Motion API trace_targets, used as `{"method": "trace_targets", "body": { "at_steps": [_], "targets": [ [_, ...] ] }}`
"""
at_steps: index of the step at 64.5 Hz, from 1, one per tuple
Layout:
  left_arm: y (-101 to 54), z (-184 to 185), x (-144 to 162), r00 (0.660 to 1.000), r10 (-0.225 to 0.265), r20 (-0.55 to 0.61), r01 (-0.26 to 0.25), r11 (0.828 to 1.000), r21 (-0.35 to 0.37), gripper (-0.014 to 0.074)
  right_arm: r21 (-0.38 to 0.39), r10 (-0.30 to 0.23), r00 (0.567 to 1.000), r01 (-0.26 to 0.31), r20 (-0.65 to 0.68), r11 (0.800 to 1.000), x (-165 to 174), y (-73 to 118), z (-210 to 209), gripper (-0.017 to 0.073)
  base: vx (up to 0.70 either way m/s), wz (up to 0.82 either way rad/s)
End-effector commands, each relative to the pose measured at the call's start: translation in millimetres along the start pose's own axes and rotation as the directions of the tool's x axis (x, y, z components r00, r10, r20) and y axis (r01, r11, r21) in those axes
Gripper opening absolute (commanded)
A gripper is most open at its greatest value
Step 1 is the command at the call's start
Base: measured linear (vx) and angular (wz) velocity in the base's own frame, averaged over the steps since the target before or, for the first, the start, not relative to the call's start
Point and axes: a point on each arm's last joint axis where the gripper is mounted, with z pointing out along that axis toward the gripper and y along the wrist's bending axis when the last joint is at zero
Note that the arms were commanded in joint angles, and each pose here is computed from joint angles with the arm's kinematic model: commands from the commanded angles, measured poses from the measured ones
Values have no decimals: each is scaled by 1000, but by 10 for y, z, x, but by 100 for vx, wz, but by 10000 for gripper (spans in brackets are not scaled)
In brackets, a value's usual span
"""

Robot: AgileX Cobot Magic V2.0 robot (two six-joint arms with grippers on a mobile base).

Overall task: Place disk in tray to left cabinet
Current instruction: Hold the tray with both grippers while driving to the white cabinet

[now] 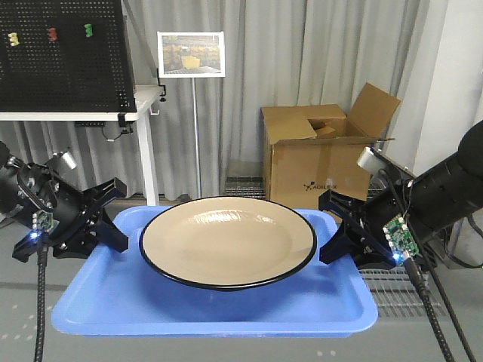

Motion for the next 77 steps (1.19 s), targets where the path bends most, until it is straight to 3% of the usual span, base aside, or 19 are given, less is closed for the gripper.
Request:
{"method": "trace_targets", "body": {
  "at_steps": [1,77],
  "targets": [
    [-434,-259,127,1000,-7,6,6,975,222,0,-191,8,996,10,90,982,11,365,-280,-4,59,-3],
    [-434,-259,127,1000,-8,7,6,975,222,0,-191,8,996,10,92,982,8,366,-280,-4,47,-17]
  ]
}}
